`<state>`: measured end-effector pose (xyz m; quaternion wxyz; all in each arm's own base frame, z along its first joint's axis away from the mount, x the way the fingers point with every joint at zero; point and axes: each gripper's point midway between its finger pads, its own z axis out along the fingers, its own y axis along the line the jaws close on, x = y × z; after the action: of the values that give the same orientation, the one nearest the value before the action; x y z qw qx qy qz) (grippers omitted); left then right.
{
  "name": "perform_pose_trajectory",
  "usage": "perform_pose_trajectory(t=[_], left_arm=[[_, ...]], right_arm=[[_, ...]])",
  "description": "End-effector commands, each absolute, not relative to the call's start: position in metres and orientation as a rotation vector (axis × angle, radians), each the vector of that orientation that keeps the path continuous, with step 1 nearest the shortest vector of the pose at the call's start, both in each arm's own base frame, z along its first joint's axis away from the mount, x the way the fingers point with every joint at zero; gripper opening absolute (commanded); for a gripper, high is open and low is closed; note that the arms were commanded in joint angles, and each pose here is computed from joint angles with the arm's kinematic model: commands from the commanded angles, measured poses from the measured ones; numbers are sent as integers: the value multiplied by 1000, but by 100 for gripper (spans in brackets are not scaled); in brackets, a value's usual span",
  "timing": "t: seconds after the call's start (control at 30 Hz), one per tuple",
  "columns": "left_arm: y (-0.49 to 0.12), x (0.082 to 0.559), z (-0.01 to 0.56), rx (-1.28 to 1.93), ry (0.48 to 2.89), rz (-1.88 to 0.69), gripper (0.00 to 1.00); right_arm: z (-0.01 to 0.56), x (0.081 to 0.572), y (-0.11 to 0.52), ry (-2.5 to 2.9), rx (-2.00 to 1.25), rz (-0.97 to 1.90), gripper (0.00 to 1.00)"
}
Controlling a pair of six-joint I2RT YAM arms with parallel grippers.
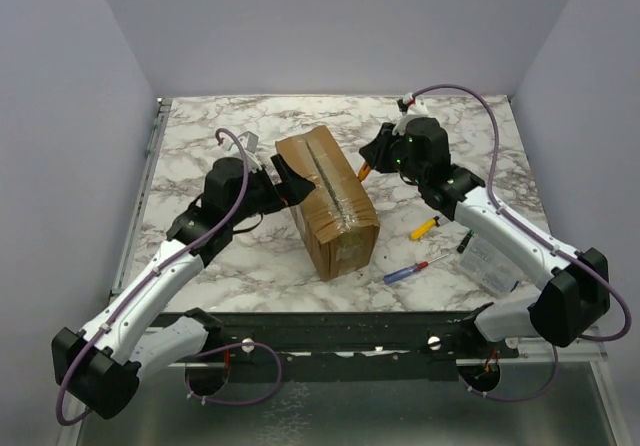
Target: Unpack the express box
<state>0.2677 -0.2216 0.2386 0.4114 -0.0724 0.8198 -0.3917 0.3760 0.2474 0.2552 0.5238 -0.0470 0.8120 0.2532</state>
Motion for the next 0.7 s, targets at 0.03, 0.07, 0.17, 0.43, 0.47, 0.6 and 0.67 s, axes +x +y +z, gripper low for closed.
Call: perform_pose_trajectory(t=[0.03,0.07,0.17,0.43,0.47,0.6,0.67], left_arm=[[-175,258,249,-113,2134,-738,93],[-169,260,256,-101,2114,-708,93],[-160,269,282,-25,2061,-648,91],[-173,332,361,30,1842,-693,90],[-178,339,366,55,1833,-722,91],[-193,358,393,145,1772,-830,90],[-186,372,397,123,1745,-766,90]], right_arm=[[274,368,216,1932,-21,502,0],[277,367,214,1932,-32,492,0],[293,360,222,1936,-93,562,0],[356,336,223,1830,-184,649,0],[361,333,226,1812,-216,666,1],[387,314,258,1742,-367,871,1],[397,314,272,1723,-396,940,1]])
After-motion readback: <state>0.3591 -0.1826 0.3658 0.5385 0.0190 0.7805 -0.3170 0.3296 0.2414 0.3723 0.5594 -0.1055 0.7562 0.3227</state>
